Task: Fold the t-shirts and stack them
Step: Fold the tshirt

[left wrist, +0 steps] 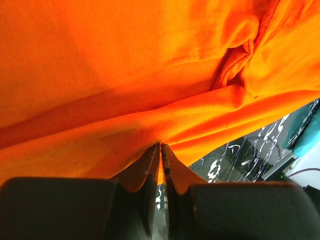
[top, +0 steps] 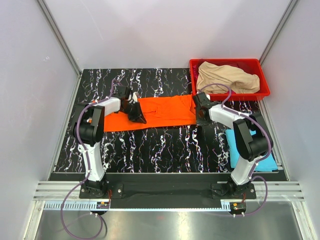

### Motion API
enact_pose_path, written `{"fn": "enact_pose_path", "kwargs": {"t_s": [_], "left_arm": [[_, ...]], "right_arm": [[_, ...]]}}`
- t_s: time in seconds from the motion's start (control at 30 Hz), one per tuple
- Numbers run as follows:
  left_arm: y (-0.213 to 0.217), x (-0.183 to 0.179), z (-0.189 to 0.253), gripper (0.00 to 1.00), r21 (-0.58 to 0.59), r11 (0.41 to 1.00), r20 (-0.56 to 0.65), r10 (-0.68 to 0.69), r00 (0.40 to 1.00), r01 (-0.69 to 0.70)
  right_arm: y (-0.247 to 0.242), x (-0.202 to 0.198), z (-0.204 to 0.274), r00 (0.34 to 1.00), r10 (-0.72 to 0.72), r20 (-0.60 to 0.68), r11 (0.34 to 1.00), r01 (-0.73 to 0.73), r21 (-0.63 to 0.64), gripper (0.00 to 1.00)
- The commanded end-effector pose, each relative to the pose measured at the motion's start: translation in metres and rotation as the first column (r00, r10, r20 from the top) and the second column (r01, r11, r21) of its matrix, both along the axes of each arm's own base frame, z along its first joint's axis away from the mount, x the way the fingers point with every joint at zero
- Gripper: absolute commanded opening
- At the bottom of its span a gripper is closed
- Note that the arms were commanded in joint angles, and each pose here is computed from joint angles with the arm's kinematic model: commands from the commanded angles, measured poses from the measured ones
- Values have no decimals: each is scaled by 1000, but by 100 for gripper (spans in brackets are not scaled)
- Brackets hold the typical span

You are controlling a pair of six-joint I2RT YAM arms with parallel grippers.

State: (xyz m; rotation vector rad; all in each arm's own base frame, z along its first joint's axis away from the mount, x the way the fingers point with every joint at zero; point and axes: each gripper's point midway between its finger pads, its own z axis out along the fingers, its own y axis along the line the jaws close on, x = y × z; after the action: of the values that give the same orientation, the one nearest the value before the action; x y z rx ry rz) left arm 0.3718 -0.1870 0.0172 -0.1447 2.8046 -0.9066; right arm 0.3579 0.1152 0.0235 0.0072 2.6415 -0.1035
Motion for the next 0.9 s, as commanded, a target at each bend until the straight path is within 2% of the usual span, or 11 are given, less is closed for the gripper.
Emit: {"fn": "enact_pose_path", "kwargs": {"t_s": [0.0,0.13,0.23,0.37,0.47,0.6,0.67,0.7,0.77,0.87], "left_arm": [[29,-6,-29,14,143,990,-35,-1,999,6],[18,-6,8,18,112,993,26,-37,999,33],[12,-6,41,22,61,998,78,-24,997,19],[16,-7,81,24,48,999,158,-8,987,1],[32,-3,114,27,87,995,254,28,967,-51],[69,-1,158,33,158,972,392,99,915,-173],[92,-1,166,37,187,954,424,136,895,-234],[104,-3,173,37,209,940,446,154,882,-269],[126,-8,173,37,245,919,450,174,876,-308],[153,-20,167,39,306,888,461,176,870,-342]], "right_arm": [[-30,-2,12,999,-33,5,990,34,-135,17],[-16,-7,35,999,-20,33,999,21,-38,35],[-7,-10,54,999,-17,38,1000,17,23,43],[12,-8,82,999,-18,45,991,12,132,48],[44,3,101,998,-33,61,964,16,265,51],[89,23,115,997,-49,61,945,27,326,59],[110,24,115,995,-88,49,931,65,359,60],[115,29,112,993,-113,34,930,94,354,66],[125,33,105,980,-198,-1,912,185,366,70],[146,35,86,954,-277,-116,872,300,386,71]]}}
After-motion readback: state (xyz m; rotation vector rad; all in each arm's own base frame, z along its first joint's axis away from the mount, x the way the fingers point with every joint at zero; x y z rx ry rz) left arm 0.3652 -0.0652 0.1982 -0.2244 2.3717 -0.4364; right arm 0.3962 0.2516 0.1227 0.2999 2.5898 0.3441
